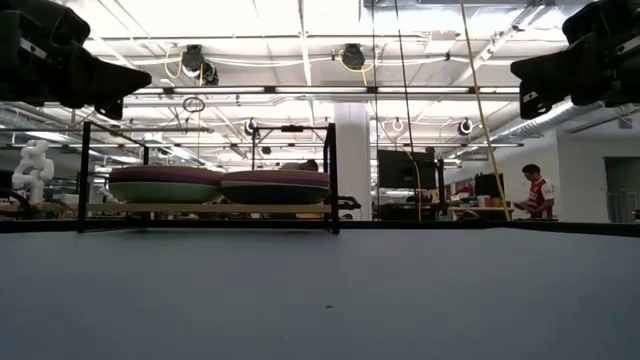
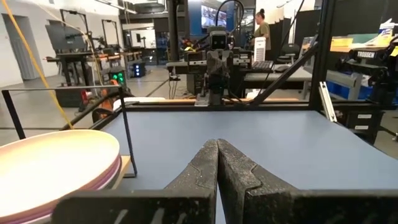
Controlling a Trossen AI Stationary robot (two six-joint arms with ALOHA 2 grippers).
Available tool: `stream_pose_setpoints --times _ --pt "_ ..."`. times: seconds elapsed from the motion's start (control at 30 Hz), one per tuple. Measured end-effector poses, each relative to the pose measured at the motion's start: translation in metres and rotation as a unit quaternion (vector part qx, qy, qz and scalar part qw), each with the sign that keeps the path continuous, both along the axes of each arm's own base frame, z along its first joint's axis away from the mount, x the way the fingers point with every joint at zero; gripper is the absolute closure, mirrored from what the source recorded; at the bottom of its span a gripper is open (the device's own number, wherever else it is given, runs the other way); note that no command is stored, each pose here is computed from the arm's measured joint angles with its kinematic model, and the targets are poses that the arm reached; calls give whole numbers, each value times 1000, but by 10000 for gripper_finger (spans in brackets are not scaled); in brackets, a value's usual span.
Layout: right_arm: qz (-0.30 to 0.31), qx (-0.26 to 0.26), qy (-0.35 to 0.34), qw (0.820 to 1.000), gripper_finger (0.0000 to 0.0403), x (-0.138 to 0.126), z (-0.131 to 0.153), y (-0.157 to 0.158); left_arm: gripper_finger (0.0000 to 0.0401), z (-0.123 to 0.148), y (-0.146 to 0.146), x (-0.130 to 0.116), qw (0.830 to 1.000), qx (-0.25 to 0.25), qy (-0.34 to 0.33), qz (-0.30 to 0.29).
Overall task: Place and stack plates onto a shelf
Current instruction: Return to Home Position
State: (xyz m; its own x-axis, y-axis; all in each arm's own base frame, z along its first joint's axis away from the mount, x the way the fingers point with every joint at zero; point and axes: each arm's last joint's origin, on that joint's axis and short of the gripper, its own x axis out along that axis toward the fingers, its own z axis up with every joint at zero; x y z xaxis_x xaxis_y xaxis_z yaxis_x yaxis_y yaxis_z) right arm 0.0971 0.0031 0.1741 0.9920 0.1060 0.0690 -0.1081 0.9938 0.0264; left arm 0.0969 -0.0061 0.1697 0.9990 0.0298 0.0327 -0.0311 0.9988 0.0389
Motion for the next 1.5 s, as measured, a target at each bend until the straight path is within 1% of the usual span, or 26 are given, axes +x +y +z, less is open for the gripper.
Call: stream_pose_setpoints --times 0.1,0.37,1.5 --pt "0 0 0 1000 403 0 0 0 396 0 0 0 1000 5 0 0" --pt "0 0 0 1000 403 0 0 0 396 3 0 0 1000 -1 -19 1" --pt "0 0 0 1000 403 0 0 0 396 4 0 0 1000 -2 -24 1"
